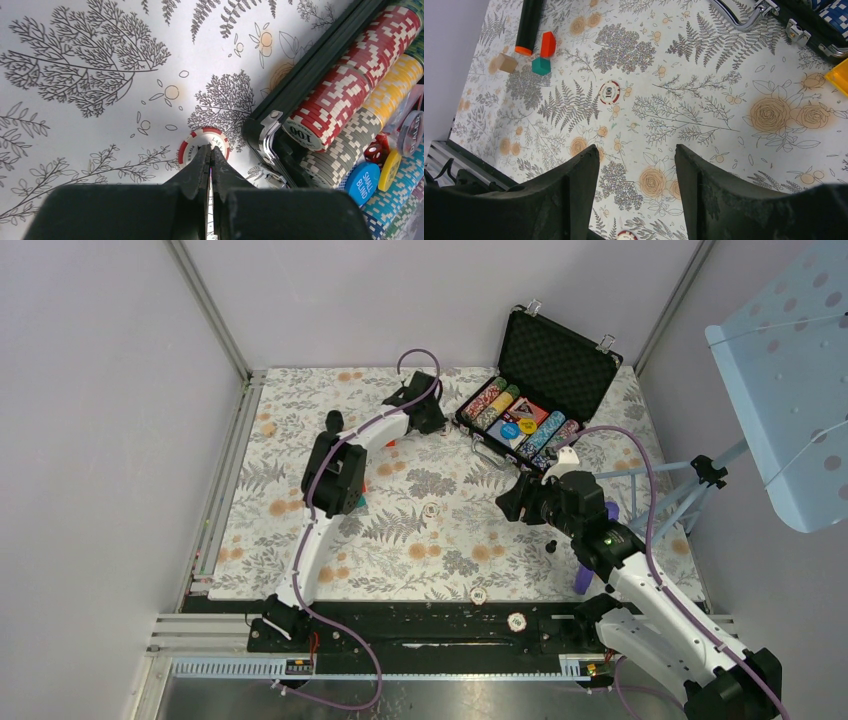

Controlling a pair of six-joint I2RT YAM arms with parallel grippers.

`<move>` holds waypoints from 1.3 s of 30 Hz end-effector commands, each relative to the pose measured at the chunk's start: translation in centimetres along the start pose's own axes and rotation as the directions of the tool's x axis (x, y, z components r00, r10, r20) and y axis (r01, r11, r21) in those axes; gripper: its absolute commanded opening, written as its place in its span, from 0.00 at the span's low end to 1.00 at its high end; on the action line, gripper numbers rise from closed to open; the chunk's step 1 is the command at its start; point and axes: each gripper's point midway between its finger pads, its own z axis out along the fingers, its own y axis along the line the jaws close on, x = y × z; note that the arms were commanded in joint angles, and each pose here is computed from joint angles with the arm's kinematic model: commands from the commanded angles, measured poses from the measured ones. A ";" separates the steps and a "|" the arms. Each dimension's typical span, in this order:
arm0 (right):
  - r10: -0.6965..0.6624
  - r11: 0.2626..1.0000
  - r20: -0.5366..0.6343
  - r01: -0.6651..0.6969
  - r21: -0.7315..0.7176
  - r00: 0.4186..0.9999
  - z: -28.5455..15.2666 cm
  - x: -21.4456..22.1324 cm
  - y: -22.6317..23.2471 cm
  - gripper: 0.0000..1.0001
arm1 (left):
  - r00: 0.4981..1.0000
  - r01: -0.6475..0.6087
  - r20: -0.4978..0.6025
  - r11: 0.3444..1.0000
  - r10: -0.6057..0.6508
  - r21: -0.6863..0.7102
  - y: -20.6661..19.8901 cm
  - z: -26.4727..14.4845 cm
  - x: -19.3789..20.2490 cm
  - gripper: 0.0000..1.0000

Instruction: Pack up texas hold em set

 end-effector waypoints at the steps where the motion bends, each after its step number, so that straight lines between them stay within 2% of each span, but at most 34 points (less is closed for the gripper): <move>1: -0.006 0.999 0.024 0.007 -0.036 1.000 -0.5 -0.8 1.0 0.64 | 0.998 0.053 0.018 0.998 -0.053 -0.040 0.2 -0.9 -0.5 0.00; 10: -0.007 0.999 0.033 0.008 -0.036 0.999 -1.3 -0.8 1.0 0.64 | 1.000 0.001 -0.013 0.996 -0.002 -0.087 0.2 -1.9 1.7 0.00; 27: 0.013 0.999 0.052 -0.010 -0.051 0.999 -2.6 -1.1 1.4 0.64 | 0.997 -0.015 -0.077 0.988 0.003 -0.155 2.1 -5.5 6.9 0.00; 39: 0.037 0.998 0.077 -0.032 -0.060 0.996 -4.3 -1.5 1.8 0.64 | 0.983 -0.063 -0.180 0.988 0.038 -0.137 2.5 -7.8 14.5 0.00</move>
